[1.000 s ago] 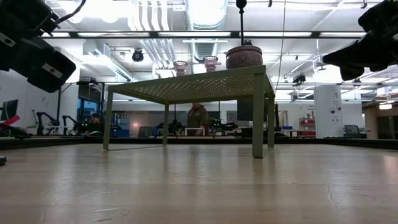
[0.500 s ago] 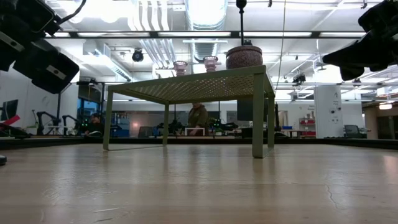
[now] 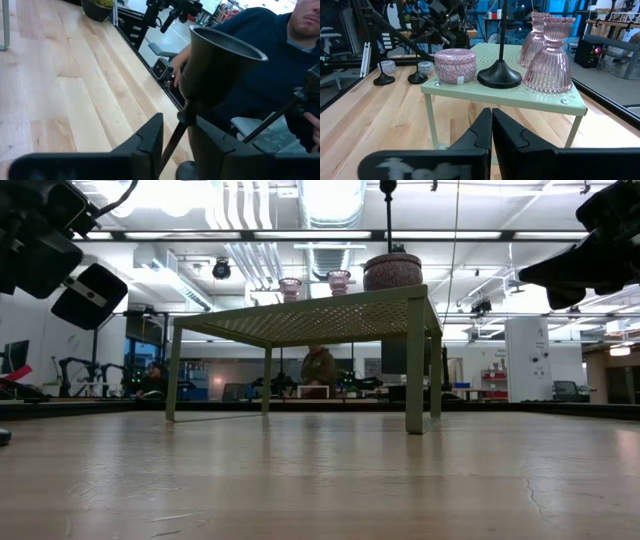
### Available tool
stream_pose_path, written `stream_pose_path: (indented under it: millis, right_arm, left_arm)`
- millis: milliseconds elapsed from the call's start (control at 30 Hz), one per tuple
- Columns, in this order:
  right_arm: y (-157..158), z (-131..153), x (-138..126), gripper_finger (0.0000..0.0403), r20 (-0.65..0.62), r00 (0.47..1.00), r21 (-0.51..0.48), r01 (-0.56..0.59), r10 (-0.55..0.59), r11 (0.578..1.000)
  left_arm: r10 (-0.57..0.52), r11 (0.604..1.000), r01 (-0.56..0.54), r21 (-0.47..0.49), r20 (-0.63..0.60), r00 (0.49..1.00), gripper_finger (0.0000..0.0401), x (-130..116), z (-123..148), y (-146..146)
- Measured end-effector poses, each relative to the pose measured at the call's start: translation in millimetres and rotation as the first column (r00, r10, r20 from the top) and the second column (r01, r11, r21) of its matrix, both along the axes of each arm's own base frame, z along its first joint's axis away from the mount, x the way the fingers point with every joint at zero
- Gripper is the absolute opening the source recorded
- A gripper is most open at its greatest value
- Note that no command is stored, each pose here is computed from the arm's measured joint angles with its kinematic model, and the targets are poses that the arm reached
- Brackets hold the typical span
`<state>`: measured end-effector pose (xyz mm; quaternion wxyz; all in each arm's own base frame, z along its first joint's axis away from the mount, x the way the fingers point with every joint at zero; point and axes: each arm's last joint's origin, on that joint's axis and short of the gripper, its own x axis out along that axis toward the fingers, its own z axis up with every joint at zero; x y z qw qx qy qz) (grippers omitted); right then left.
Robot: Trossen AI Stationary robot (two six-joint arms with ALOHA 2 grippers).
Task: Pick & Place candle stick holders
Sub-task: Put the top black candle holder on the shelf aligned with the other black candle holder
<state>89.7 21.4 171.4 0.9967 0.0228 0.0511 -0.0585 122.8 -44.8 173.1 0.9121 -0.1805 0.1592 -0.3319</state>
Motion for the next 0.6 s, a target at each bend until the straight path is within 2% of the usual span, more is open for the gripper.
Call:
stream_pose_path:
  millis: [333, 467, 600]
  right_arm:
    - [0.0, 0.0, 0.0, 0.0008, 0.000, 1.000, 0.000, 0.000, 0.000, 1.000]
    - [0.0, 0.0, 0.0, 0.0008, 0.000, 1.000, 0.000, 0.000, 0.000, 1.000]
    - [0.0, 0.0, 0.0, 0.0008, 0.000, 1.000, 0.000, 0.000, 0.000, 1.000]
  left_arm:
    - [0.032, 0.999, -0.034, 0.012, 0.117, 0.993, 0.0020, 1.9, 8.5, 0.6]
    - [0.102, 0.994, -0.105, 0.020, 0.127, 0.987, 0.0019, 3.1, 9.0, 2.3]
    - [0.226, 0.973, -0.232, 0.025, 0.145, 0.963, 0.0033, 5.2, 10.3, 5.4]
